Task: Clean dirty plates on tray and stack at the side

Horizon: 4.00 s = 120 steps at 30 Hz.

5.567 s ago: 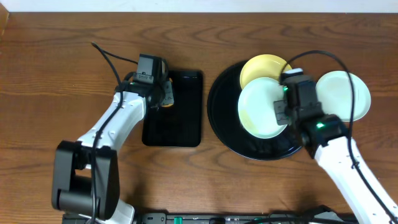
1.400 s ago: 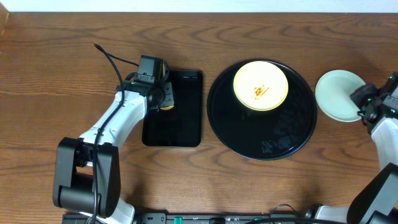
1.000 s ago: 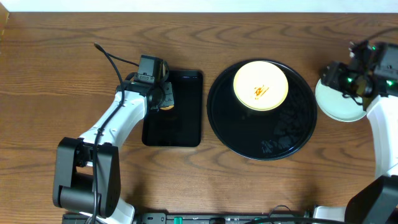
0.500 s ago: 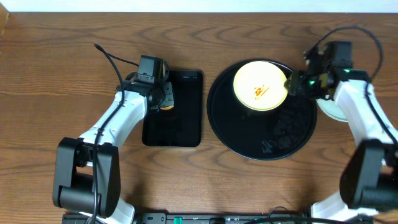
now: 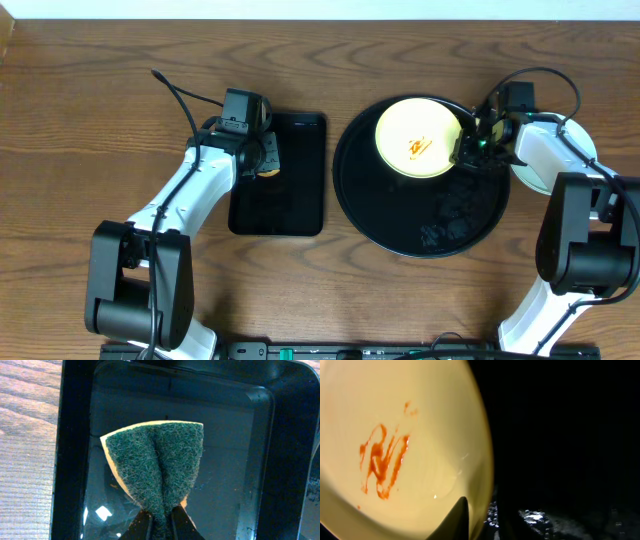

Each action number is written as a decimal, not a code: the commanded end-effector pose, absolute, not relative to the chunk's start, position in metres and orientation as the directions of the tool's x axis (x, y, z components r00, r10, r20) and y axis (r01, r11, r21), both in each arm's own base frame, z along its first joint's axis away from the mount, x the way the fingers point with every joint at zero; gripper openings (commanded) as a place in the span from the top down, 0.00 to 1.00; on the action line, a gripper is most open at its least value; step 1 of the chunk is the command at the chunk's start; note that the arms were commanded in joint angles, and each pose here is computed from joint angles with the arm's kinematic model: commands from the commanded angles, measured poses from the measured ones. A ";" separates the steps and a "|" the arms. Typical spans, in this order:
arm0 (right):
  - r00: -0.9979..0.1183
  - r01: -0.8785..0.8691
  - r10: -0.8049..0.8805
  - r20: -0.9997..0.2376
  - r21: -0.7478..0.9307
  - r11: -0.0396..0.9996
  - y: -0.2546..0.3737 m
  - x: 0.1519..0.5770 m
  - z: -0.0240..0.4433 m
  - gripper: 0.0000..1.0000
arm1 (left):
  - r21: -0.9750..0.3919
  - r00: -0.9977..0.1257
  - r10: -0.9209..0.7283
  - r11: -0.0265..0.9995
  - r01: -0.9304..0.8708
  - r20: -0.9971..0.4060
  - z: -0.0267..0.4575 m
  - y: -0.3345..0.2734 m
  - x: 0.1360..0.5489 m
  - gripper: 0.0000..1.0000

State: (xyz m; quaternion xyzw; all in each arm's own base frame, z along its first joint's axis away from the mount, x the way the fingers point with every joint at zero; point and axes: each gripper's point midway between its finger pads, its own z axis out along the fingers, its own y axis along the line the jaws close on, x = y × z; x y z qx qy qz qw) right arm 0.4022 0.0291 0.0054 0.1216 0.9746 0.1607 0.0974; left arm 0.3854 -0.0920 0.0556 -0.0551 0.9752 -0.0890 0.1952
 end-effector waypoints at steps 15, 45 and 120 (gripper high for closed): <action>-0.981 0.182 0.194 -0.014 0.292 0.939 0.058 0.366 -0.008 0.99 | -0.399 -0.926 -0.103 0.915 0.054 -0.362 0.070 -0.134 0.386 0.92; -0.994 0.094 0.073 0.085 0.269 0.959 0.099 0.332 -0.008 0.99 | -0.496 -0.826 0.066 0.772 0.398 -0.560 0.072 -0.357 0.344 0.93; -0.994 0.071 0.045 0.102 0.264 0.962 0.107 0.325 -0.008 0.99 | -0.343 -0.774 0.213 0.804 0.486 -0.596 0.054 -0.352 0.345 0.93</action>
